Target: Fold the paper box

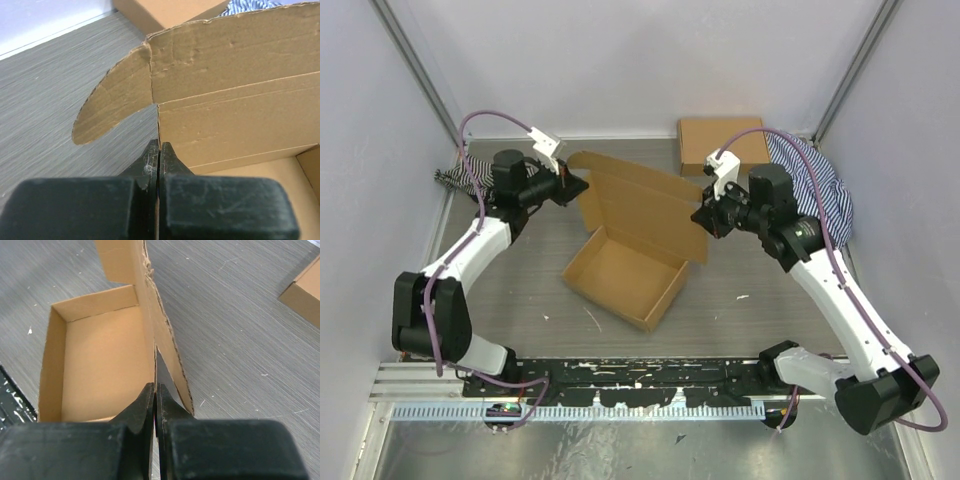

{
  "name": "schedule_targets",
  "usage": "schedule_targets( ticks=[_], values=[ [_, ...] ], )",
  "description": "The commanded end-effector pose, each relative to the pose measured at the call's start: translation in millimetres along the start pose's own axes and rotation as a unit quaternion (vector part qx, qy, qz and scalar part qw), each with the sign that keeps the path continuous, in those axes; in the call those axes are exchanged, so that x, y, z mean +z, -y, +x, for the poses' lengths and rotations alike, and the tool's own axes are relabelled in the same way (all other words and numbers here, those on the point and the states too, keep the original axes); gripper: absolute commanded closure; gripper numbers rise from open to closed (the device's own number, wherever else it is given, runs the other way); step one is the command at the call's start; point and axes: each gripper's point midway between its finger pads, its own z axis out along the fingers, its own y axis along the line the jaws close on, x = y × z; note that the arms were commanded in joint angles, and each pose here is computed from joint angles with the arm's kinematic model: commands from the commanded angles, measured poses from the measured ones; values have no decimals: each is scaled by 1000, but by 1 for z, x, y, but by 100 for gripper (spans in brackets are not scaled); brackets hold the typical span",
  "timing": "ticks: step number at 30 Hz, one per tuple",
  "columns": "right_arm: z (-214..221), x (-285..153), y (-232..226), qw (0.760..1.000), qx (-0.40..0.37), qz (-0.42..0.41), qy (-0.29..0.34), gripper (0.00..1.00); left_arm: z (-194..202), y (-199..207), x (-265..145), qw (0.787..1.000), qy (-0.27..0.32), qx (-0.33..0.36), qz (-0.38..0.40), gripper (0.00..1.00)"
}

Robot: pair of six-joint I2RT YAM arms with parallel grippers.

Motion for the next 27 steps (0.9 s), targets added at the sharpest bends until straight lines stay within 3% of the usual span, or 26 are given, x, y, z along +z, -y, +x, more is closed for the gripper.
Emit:
schedule_targets(
  ticks=[1, 7, 13, 20, 27],
  values=[
    [-28, 5, 18, 999, 12, 42, 23, 98, -7, 15, -20, 999, -23, 15, -31, 100],
    [-29, 23, 28, 998, 45, 51, 5, 98, -11, 30, -38, 993, -45, 35, -107, 100],
    [-18, 37, 43, 988, 124, 96, -20, 99, -18, 57, -54, 989, -25, 33, -145, 100],
    [-15, 42, 39, 969, 169, 182, 14, 99, -18, 77, -60, 986, -11, 12, -167, 100],
    [-8, 45, 12, 960, 177, 215, 35, 99, -7, 82, -66, 981, -22, -7, -190, 100]
  ],
)
